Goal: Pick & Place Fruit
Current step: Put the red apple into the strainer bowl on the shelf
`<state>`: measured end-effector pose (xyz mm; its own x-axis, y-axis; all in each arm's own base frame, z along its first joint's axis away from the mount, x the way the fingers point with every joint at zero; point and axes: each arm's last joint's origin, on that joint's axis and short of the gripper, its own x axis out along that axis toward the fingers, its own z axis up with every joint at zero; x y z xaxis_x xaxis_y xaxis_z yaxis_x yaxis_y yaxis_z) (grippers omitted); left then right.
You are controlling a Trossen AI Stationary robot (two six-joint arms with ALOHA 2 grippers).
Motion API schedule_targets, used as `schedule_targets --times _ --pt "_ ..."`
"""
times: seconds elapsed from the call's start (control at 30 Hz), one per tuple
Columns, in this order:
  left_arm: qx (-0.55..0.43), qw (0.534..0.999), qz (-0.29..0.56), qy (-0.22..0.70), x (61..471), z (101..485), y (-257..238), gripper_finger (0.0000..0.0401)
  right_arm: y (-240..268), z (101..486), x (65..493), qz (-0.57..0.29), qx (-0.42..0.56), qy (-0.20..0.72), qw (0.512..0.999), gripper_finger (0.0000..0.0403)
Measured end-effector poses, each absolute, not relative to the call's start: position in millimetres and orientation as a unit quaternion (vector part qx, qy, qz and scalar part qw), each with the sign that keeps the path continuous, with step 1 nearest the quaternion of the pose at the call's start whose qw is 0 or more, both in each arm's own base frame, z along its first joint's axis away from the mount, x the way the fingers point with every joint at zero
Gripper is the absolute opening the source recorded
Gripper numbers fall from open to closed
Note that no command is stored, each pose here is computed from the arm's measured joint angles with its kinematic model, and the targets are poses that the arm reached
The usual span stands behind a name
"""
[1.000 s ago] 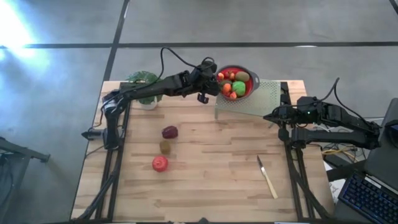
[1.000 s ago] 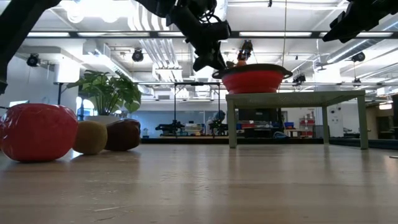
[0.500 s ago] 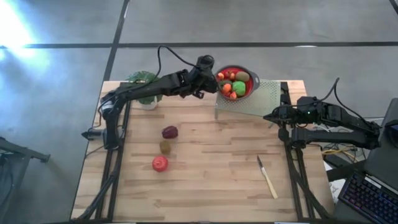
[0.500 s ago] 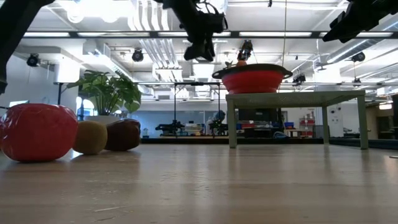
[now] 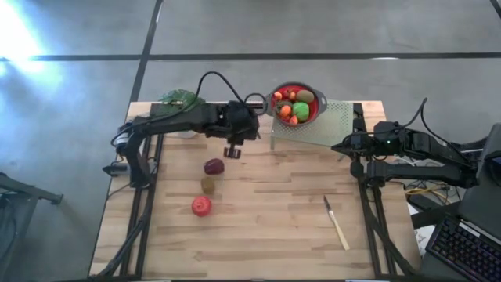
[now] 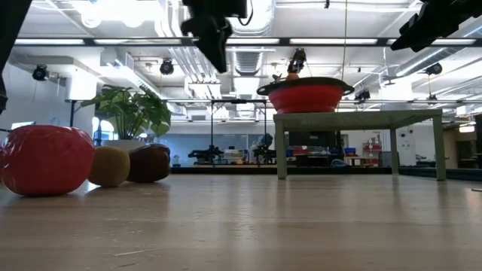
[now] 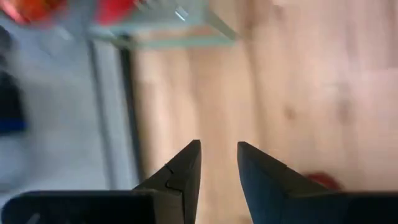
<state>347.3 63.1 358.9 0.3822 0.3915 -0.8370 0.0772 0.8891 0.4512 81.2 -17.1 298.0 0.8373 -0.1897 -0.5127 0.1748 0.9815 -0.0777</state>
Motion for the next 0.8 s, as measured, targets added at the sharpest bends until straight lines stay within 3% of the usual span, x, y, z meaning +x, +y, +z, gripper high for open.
schedule_targets --times 0.23,0.33,0.47,0.6,0.8 --pt "0.105 0.760 0.094 0.635 322.2 353.5 38.8 0.0122 -17.1 298.1 81.1 -0.095 -0.014 0.269 0.958 0.0013" --pt "0.056 0.731 0.100 0.672 312.4 351.1 23.8 0.0149 -17.1 298.1 81.1 -0.095 -0.014 0.269 0.958 0.0013" --pt "-0.009 0.739 0.080 0.669 309.4 349.4 -2.8 0.0193 -17.1 298.0 81.2 -0.095 -0.014 0.269 0.958 0.0013" --pt "-0.020 0.737 0.054 0.673 301.4 349.2 -32.1 0.0221 -17.1 298.1 81.2 -0.095 -0.014 0.269 0.958 0.0013" --pt "0.006 0.723 0.031 0.691 291.9 335.9 -72.5 0.0227 -17.1 298.1 81.2 -0.095 -0.014 0.269 0.958 0.0013"
